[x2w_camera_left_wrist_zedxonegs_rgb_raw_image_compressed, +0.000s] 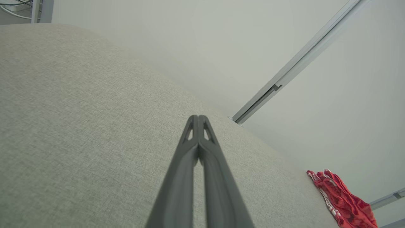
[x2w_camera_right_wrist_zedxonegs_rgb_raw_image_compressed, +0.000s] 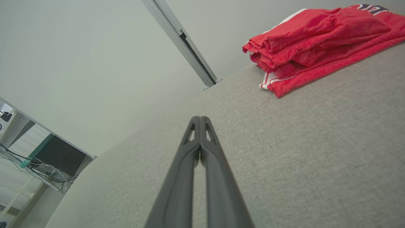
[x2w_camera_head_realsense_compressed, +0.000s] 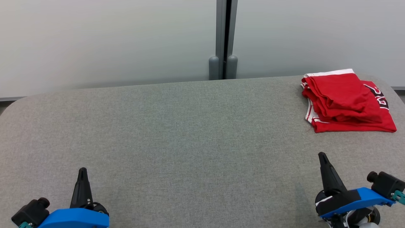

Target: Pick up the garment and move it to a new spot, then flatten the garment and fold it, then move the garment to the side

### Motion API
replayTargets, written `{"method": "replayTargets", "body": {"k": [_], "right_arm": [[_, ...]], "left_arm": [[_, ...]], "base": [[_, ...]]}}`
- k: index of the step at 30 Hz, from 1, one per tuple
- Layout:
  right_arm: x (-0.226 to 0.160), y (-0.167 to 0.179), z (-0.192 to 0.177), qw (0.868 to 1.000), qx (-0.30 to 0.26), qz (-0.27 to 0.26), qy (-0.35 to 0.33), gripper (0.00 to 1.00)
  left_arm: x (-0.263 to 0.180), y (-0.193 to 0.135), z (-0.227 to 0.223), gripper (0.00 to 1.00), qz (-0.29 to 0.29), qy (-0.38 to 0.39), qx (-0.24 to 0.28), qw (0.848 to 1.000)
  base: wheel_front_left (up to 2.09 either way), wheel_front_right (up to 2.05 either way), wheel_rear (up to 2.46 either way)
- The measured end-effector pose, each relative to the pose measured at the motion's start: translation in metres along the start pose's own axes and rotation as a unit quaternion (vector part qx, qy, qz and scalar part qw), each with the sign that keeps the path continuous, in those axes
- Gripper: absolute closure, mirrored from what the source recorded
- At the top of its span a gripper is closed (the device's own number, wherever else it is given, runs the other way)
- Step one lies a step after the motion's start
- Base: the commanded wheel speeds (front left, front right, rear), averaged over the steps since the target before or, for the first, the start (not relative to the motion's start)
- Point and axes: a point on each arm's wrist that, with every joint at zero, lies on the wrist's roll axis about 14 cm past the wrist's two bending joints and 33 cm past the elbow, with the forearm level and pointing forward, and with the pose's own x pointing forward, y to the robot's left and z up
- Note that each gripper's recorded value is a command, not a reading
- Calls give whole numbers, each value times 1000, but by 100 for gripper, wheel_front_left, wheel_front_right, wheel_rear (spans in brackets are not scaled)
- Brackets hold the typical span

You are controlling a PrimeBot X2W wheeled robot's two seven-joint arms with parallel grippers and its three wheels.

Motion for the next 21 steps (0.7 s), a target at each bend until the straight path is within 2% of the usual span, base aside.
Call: {"method": "replayTargets", "body": {"k": [21], "right_arm": [[2,-2,5,990,139,-5,-3,100]], "left_arm": [[5,-2,7,100,6,-1,-139,990]], "base": [[0,0,0]]}}
